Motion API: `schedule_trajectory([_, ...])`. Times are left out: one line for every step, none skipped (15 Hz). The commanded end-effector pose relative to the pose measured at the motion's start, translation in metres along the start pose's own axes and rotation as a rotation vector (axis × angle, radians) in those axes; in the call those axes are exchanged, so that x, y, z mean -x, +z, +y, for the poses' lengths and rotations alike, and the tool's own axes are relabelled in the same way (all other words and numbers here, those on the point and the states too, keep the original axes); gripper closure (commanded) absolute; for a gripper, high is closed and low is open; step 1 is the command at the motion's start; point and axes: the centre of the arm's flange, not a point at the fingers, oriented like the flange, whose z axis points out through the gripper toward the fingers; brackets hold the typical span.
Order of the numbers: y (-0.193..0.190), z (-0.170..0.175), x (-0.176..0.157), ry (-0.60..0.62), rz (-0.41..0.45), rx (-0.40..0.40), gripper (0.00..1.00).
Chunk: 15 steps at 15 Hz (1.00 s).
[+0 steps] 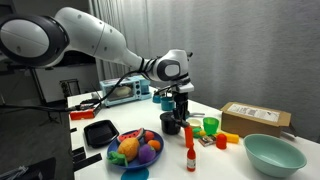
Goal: Remove the black lid from the black pot
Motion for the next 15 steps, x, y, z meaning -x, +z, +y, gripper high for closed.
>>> schedule_trajectory([-0.007,-0.016,-0.007,-0.005,0.004,-0.025,0.82])
schedule_trajectory([-0.01,-0.017,-0.007,-0.005,0.001,-0.028,0.88])
schedule_trajectory([-0.012,-0.019,-0.006,-0.005,-0.003,-0.032,0.92])
schedule_trajectory([-0.014,-0.02,-0.005,-0.007,-0.009,-0.032,0.93])
schedule_trajectory([-0.016,-0.021,-0.004,-0.014,-0.014,-0.032,0.94])
schedule_trajectory([-0.019,-0.021,-0.003,-0.022,-0.024,-0.03,0.93])
schedule_trajectory([-0.022,-0.022,-0.003,-0.026,-0.049,-0.028,0.93])
schedule_trajectory([-0.025,-0.023,-0.001,-0.03,-0.075,-0.023,0.93])
schedule_trajectory([-0.028,-0.024,0.001,-0.034,-0.105,-0.024,0.93])
schedule_trajectory([-0.034,-0.025,0.004,-0.044,-0.132,-0.03,0.93])
schedule_trajectory([-0.041,-0.027,0.009,-0.057,-0.152,-0.04,0.93])
schedule_trajectory([-0.05,-0.03,0.016,-0.08,-0.158,-0.053,0.93])
schedule_trajectory([-0.058,-0.033,0.022,-0.105,-0.154,-0.067,0.93])
schedule_trajectory([-0.069,-0.036,0.03,-0.14,-0.126,-0.082,0.93])
schedule_trajectory([-0.077,-0.039,0.036,-0.174,-0.105,-0.093,0.93])
